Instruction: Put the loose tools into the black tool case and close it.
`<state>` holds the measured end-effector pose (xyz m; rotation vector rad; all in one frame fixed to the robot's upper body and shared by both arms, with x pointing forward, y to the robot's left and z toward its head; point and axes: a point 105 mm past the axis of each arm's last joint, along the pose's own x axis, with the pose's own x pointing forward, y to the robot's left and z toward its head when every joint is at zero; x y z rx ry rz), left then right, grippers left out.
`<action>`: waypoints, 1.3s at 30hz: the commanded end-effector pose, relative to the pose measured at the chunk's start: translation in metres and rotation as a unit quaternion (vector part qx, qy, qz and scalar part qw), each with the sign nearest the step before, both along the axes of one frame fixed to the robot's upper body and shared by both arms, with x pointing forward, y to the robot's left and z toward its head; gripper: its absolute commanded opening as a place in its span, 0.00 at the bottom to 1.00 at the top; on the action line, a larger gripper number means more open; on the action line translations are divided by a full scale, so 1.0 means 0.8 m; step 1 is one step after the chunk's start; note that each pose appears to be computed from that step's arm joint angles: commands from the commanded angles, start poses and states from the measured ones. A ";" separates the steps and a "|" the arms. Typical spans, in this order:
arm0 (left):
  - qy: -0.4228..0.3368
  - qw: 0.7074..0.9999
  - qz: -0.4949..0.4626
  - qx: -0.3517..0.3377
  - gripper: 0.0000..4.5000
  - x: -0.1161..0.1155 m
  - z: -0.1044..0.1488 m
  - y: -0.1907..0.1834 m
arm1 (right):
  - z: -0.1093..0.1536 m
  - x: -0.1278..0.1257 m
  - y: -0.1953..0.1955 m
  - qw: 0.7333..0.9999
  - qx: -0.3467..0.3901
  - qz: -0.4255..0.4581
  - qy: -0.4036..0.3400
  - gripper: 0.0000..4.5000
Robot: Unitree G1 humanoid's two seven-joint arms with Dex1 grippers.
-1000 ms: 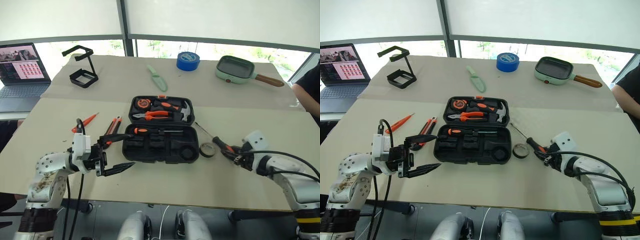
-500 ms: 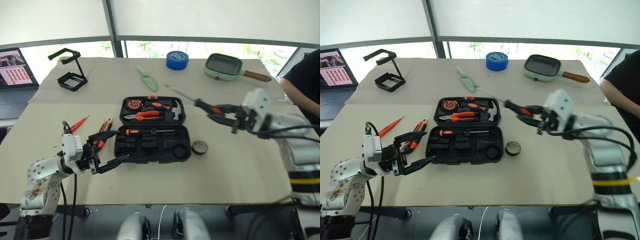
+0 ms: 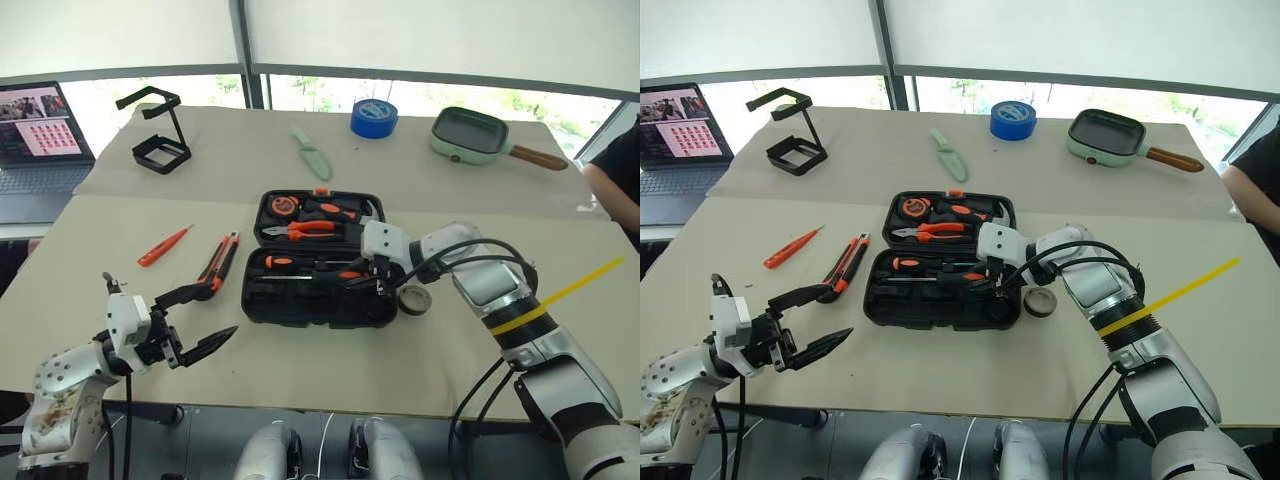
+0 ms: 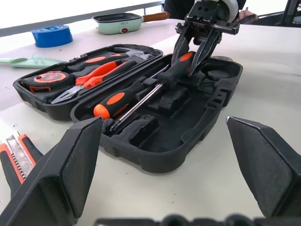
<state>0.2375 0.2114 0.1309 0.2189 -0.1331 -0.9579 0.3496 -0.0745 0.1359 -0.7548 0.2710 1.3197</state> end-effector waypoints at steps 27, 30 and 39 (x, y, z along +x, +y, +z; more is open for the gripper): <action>-0.035 0.999 -0.011 -0.001 1.00 0.006 0.016 -0.012 | 0.012 0.020 -0.031 0.999 -0.030 0.017 -0.031 0.46; -0.036 0.999 -0.009 -0.003 1.00 0.006 0.015 -0.012 | 0.019 0.022 -0.033 0.998 -0.023 0.028 -0.043 0.66; -0.030 1.000 0.003 -0.008 1.00 0.003 0.006 -0.011 | 0.077 0.009 -0.025 0.987 0.136 0.085 -0.012 0.93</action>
